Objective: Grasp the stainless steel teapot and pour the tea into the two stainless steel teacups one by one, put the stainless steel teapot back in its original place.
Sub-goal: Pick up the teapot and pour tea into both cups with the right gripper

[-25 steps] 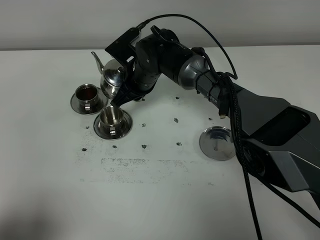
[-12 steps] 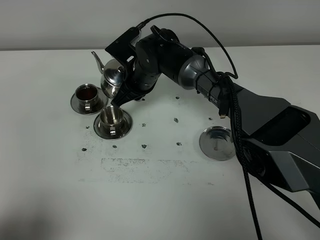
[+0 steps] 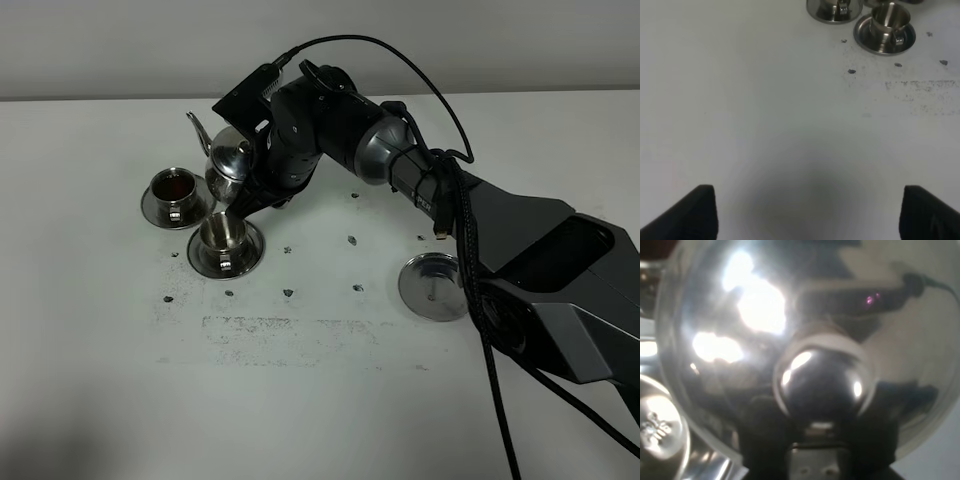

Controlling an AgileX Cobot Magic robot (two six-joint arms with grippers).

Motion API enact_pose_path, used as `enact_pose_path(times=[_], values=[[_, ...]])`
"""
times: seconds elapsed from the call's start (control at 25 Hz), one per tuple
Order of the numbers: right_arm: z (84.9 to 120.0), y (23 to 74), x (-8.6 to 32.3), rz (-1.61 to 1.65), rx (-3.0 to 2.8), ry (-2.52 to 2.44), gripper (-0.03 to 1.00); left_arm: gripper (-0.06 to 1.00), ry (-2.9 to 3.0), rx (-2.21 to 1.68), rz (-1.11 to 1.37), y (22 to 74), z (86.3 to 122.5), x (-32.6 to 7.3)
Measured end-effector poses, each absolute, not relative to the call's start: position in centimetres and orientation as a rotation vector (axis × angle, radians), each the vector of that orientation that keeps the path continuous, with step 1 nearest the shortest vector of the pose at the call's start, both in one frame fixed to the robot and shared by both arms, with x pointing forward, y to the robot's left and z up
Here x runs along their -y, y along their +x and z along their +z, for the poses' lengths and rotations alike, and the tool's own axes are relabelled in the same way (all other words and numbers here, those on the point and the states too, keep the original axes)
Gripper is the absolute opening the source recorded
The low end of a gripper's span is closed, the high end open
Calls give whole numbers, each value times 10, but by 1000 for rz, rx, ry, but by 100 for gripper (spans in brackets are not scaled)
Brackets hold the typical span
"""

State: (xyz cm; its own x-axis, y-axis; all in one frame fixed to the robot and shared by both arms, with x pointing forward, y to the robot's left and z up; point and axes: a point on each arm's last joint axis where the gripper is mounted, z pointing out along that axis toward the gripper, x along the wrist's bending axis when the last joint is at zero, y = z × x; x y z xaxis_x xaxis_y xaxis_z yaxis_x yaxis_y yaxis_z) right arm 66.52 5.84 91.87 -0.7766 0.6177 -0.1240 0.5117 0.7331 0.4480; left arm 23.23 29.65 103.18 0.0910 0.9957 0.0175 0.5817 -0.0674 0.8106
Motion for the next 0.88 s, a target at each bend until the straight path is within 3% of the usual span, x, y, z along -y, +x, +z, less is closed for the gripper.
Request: enact_pose_path(times=[0.32,0.88], values=[[924,666,-53,485,-2673,867,17,72,1726,-1561,817,232,1032,-297],[1004,655,-34,398,-2616,846,17,72,1726,-1561,817,232,1032,-297]])
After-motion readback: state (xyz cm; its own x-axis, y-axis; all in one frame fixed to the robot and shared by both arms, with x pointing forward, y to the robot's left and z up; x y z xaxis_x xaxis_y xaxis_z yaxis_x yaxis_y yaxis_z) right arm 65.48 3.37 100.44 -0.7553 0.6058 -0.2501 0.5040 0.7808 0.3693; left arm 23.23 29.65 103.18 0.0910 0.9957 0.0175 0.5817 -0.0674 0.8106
